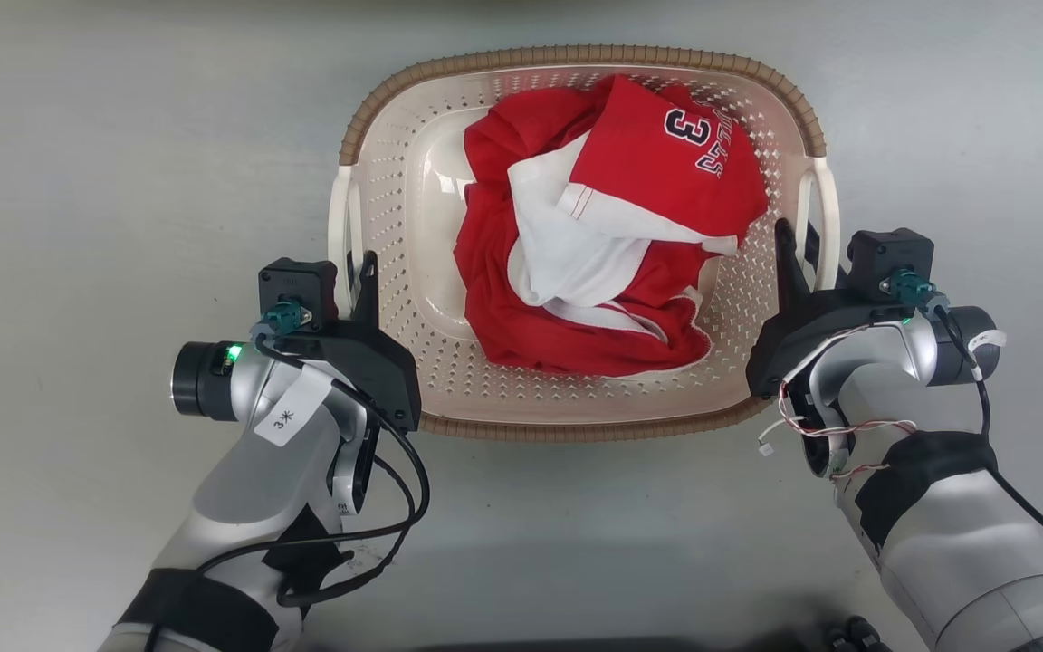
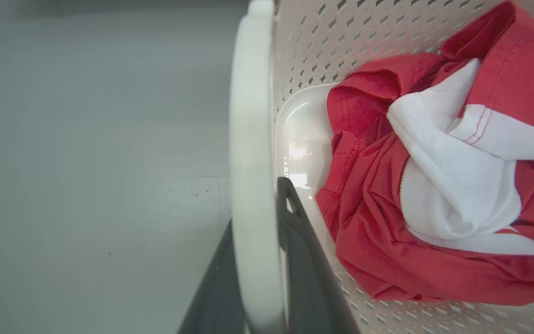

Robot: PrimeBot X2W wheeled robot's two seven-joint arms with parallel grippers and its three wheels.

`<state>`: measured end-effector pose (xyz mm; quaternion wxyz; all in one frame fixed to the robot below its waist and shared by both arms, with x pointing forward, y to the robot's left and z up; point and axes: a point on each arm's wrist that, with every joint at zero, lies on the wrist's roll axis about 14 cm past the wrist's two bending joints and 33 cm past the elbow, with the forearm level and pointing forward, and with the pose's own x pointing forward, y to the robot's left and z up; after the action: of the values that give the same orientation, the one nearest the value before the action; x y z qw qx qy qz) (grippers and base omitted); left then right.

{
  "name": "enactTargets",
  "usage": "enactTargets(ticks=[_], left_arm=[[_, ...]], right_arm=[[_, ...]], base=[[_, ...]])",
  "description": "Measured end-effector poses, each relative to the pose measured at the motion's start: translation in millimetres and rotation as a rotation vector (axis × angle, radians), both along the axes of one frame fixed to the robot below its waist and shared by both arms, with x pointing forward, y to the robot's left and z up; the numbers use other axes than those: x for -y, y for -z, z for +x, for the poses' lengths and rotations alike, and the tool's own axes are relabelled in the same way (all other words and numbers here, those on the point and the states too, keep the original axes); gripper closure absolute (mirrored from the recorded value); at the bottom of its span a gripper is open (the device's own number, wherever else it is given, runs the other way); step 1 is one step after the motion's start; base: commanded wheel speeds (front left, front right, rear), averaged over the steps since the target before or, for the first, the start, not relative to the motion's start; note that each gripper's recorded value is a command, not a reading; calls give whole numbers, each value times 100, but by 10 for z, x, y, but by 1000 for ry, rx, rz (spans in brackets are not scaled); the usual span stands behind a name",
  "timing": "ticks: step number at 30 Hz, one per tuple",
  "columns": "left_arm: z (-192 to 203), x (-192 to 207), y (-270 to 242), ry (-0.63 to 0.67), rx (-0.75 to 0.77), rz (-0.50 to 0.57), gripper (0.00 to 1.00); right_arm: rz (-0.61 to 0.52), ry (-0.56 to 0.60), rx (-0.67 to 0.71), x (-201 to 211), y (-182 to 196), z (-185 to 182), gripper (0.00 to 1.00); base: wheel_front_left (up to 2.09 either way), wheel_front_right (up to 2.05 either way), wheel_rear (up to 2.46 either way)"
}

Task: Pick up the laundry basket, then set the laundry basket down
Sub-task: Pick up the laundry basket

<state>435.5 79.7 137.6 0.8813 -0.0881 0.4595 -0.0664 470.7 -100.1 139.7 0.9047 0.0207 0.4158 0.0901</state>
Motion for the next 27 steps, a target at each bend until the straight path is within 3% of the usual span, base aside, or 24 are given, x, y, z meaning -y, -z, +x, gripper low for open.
enactTargets(ticks=[11,27], left_arm=[[7,-37,-230,-15,21,4,100],[-164,-134,-746,-46,57,16,100]], right_arm=[[9,-4,38,-43,-276,68,100],[14,-50,66,-139,-827,-104,100]], base=[[0,0,0],[0,0,0]])
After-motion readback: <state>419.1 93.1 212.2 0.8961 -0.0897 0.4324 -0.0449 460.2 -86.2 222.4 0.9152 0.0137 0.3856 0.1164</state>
